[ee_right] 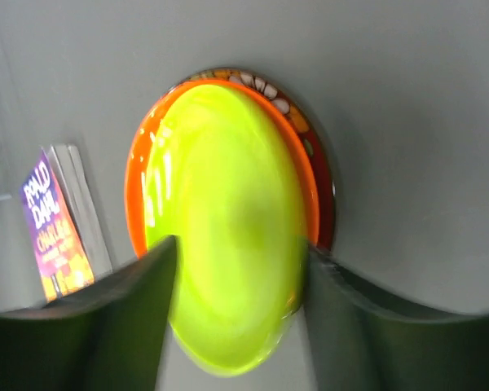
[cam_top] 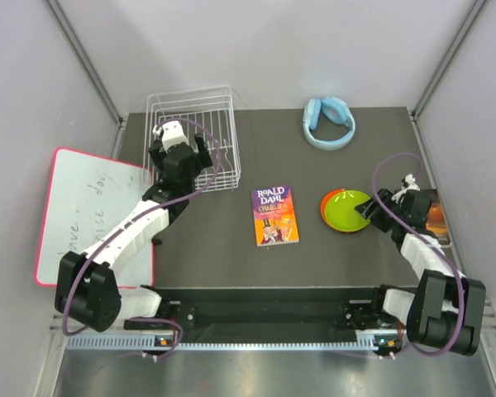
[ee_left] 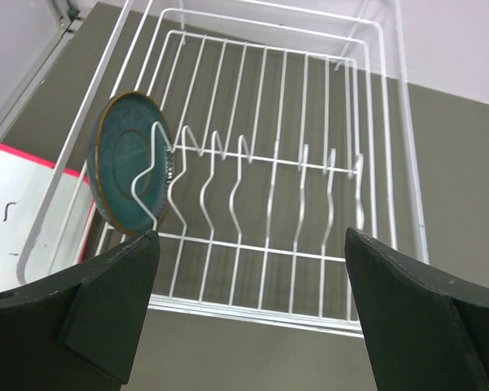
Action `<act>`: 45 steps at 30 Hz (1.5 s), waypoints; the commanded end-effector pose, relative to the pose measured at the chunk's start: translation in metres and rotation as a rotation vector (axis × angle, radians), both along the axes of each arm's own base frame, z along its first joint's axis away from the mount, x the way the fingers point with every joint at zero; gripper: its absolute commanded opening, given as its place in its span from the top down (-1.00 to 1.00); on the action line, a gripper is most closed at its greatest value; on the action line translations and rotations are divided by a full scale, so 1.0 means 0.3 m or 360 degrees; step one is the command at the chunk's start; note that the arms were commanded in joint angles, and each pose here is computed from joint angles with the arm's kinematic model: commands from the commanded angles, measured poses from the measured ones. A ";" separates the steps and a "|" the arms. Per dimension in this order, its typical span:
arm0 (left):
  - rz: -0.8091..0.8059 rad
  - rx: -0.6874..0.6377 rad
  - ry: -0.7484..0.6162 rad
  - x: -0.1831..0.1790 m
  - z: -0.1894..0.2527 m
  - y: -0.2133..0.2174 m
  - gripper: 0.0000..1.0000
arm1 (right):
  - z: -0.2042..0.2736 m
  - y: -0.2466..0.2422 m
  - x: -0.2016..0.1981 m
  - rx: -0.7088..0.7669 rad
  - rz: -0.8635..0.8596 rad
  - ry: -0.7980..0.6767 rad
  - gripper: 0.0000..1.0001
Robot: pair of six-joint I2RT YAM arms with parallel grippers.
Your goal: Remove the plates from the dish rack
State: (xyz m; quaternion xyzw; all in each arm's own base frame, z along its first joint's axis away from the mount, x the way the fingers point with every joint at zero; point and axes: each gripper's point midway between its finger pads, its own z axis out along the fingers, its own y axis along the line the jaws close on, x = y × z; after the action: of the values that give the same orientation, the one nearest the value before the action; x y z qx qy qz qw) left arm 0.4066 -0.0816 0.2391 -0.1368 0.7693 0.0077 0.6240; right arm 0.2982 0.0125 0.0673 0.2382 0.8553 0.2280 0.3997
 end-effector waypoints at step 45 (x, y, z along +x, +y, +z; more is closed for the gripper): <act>0.0511 0.0005 0.0250 0.303 -0.286 0.429 -0.72 | 0.120 -0.038 0.032 -0.0212 0.0086 -0.0124 -0.65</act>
State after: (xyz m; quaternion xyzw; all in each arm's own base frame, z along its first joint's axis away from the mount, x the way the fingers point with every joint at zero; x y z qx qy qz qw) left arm 0.4742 0.0403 0.1294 -0.2334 0.8138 0.1310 0.5159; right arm 0.2973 0.0025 0.0951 0.1918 0.8676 0.1867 0.4191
